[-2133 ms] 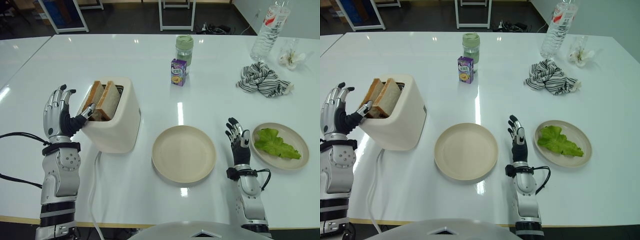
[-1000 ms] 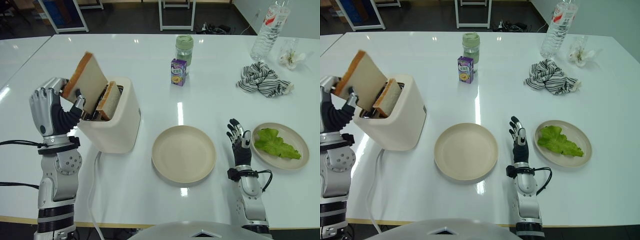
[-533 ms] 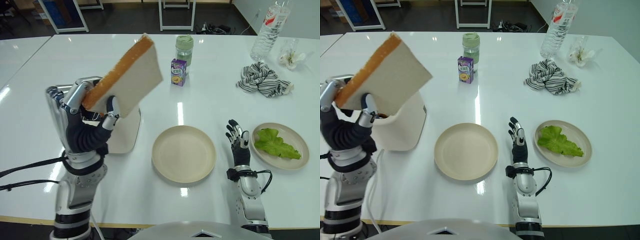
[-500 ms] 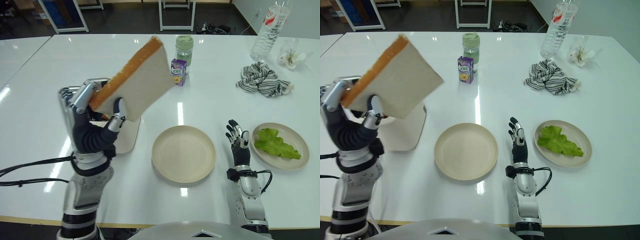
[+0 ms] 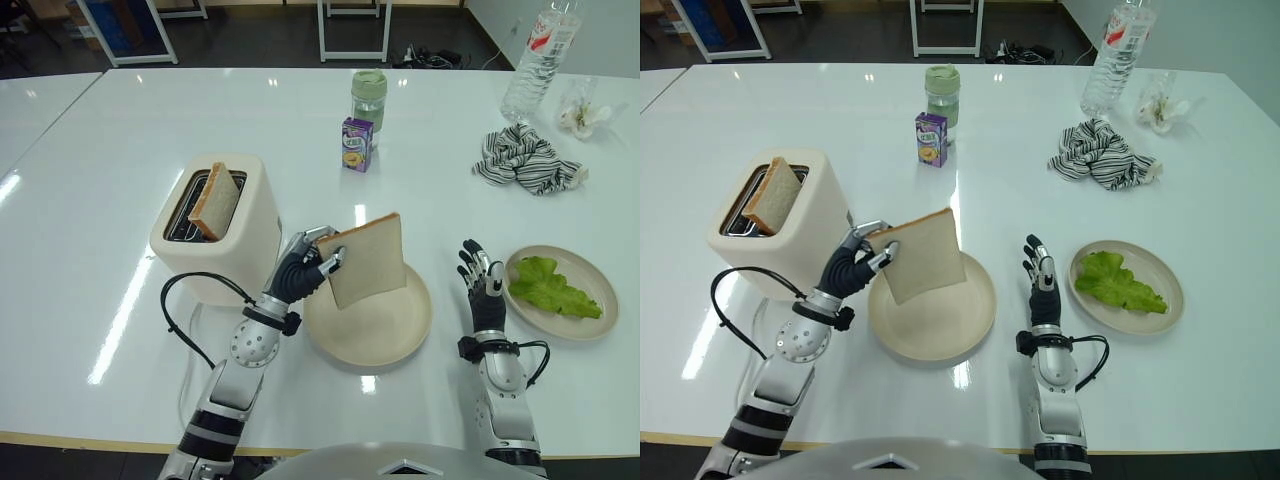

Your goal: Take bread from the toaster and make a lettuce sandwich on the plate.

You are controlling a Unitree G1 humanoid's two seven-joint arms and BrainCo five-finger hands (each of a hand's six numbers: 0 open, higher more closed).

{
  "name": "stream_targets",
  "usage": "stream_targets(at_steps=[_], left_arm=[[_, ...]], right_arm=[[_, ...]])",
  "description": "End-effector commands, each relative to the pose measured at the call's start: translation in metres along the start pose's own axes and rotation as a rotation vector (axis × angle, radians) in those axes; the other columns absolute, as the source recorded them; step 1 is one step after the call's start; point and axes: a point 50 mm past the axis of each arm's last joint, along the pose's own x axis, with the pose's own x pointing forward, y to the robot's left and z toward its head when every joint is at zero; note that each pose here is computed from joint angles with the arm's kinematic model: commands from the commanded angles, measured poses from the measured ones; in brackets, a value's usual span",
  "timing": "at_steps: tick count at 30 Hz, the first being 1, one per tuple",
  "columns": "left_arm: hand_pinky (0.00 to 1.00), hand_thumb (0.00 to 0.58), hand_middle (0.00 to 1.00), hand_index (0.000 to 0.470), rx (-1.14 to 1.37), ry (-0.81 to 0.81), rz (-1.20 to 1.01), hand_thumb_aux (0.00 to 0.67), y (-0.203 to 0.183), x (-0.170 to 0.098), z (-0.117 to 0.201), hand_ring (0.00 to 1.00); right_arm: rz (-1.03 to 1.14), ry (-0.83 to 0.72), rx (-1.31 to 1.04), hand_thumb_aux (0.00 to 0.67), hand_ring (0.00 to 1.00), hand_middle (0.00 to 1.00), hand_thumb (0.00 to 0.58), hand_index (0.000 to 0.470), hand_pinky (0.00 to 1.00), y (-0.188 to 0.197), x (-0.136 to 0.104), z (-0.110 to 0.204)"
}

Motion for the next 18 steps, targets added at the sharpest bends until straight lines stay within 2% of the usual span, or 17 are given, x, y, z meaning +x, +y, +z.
stream_targets(at_steps=[1, 8, 18], left_arm=[[1.0, 0.58, 1.0, 0.47, -0.043, 0.09, -0.145, 0.67, -0.012, -0.001, -0.014, 1.0], [1.0, 0.58, 1.0, 0.47, -0.122, 0.17, -0.332, 0.67, -0.022, -0.009, -0.022, 1.0], [1.0, 0.58, 1.0, 0.47, -0.021, 0.232, -0.36, 0.67, -0.029, -0.009, -0.032, 1.0]], right_arm=[[-0.004, 0.016, -0.003, 0.0, 0.0, 0.0, 0.0, 0.0, 0.0, -0.003, -0.001, -0.001], [-0.01, 0.027, -0.009, 0.0, 0.0, 0.0, 0.0, 0.0, 0.0, -0.005, -0.003, -0.003], [-0.011, 0.032, -0.013, 0.0, 0.0, 0.0, 0.0, 0.0, 0.0, -0.006, -0.003, -0.003]])
